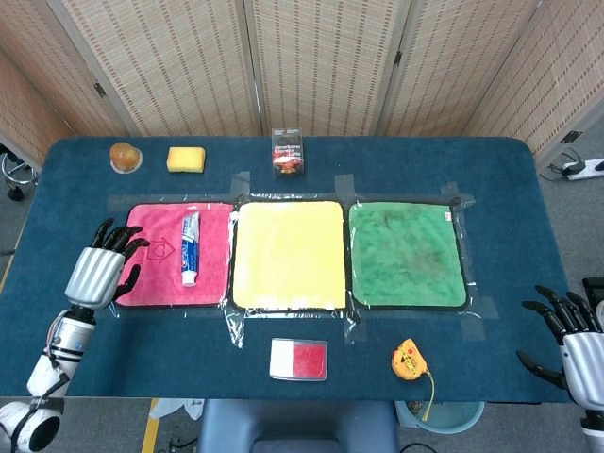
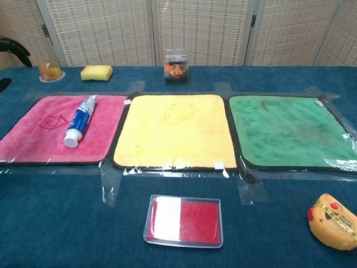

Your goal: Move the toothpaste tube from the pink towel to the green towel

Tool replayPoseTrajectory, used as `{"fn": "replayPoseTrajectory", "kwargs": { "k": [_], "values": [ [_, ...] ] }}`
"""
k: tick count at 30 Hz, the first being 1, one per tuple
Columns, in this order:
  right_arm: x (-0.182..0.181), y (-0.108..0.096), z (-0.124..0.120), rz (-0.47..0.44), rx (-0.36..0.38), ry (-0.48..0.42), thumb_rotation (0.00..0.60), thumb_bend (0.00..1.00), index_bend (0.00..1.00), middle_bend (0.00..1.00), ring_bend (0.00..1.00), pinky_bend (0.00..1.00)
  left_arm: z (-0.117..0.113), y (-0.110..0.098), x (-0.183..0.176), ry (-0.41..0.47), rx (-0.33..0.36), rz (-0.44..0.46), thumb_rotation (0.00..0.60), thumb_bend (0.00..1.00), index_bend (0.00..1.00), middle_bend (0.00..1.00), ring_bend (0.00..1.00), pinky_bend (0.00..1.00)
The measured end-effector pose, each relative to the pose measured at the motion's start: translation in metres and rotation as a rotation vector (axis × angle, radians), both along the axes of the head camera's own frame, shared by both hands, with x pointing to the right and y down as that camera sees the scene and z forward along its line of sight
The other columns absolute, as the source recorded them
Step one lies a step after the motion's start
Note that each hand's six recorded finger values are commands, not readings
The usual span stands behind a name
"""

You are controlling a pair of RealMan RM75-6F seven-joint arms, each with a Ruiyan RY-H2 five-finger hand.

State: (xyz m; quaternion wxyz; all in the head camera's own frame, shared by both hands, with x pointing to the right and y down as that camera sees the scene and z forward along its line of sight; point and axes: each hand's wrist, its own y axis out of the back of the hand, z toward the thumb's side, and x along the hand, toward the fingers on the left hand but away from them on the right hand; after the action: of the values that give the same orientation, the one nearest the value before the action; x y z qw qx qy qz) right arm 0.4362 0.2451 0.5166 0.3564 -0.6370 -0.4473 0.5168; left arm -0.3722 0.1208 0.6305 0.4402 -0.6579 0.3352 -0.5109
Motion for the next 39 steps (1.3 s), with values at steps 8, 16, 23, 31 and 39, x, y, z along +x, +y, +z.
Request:
{"fn": "replayPoseTrajectory", "kwargs": {
  "k": [8, 16, 23, 31, 39],
  "values": [
    [0.000, 0.002, -0.002, -0.002, 0.002, -0.001, 0.600, 0.21, 0.25, 0.17, 0.18, 0.11, 0.045, -0.028, -0.003, -0.124, -0.033, 0.046, 0.600, 0.49, 0.23, 0.20, 0.15, 0.09],
    [0.000, 0.001, 0.000, -0.001, -0.006, 0.001, 0.600, 0.21, 0.25, 0.17, 0.18, 0.11, 0.080, -0.042, -0.006, -0.295, -0.071, 0.090, 0.600, 0.36, 0.07, 0.05, 0.03, 0.03],
    [-0.001, 0.001, 0.001, 0.000, -0.011, 0.003, 0.600, 0.21, 0.25, 0.17, 0.18, 0.11, 0.102, -0.048, -0.005, -0.362, -0.096, 0.098, 0.600, 0.35, 0.04, 0.01, 0.00, 0.01],
    [0.000, 0.003, 0.002, 0.007, -0.016, 0.008, 0.600, 0.21, 0.25, 0.17, 0.18, 0.11, 0.122, -0.049, 0.007, -0.404, -0.118, 0.130, 0.600, 0.35, 0.03, 0.01, 0.00, 0.01],
    [0.002, 0.005, 0.002, 0.013, -0.020, 0.013, 0.600, 0.21, 0.25, 0.17, 0.18, 0.11, 0.136, -0.051, 0.021, -0.431, -0.137, 0.152, 0.600, 0.35, 0.03, 0.01, 0.00, 0.01]
  ]
}}
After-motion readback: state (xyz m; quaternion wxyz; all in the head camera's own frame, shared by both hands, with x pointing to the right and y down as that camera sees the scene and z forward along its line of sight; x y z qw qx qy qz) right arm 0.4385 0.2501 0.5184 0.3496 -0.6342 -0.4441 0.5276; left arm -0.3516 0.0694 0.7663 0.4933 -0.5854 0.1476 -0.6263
